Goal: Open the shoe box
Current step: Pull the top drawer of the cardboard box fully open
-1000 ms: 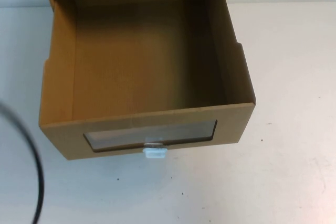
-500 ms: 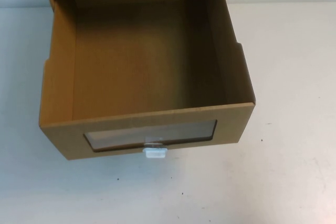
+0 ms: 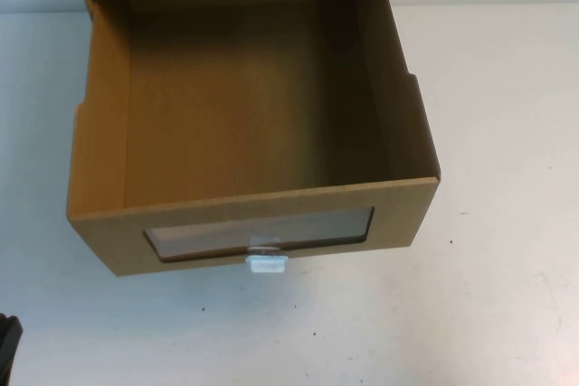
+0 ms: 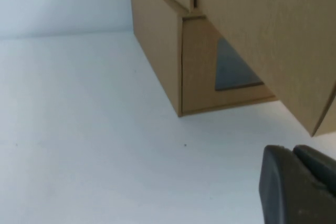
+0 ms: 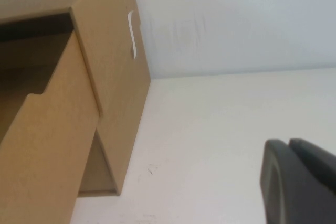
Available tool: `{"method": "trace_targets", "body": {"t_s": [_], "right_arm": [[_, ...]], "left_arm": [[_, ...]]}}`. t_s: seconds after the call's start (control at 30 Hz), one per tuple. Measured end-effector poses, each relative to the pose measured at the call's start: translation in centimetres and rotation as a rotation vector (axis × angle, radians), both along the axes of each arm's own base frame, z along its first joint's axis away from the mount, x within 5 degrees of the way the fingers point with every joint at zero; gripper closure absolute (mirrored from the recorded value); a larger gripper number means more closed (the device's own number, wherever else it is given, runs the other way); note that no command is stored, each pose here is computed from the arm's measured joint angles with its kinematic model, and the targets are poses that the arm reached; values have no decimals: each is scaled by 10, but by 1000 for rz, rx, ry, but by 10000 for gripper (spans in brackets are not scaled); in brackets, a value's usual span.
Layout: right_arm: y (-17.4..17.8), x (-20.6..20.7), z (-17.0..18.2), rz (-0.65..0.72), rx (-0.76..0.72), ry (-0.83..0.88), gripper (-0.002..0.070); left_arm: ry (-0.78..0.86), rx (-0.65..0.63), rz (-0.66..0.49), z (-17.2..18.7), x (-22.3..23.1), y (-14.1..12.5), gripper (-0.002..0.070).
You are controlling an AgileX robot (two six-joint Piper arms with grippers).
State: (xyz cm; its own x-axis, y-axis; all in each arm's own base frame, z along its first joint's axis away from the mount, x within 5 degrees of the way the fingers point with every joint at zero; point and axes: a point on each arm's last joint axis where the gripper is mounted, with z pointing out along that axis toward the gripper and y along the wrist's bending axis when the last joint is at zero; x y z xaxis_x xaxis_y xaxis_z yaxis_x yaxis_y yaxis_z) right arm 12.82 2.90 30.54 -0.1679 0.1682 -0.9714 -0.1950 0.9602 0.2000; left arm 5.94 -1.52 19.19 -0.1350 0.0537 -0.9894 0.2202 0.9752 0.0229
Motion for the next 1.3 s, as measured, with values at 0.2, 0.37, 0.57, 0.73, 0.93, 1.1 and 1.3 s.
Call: {"method": "trace_targets", "body": {"t_s": [0.2,0.37,0.57,0.73,0.93,1.1,1.3], "right_arm": [[0,0,0,0,0,0,689],[0,0,0,0,0,0,689],[0,0,0,-2,0,0,690],[0,0,0,-2,0,0,690],[-2,-1,-6,-13,-35,-7,689],[-18,-20,-39,-114,-95,4,689],[-27,-53,-88,-192,-110,-80,689]], "left_arm": [[4,-1,0,-1,0,0,680],[4,-1,0,-1,0,0,680],[4,-1,0,-1,0,0,680],[4,-1,0,-1,0,0,680],[4,-1,0,-1,0,0,680],[4,-1,0,-1,0,0,680],[4,-1,0,-1,0,0,680]]}}
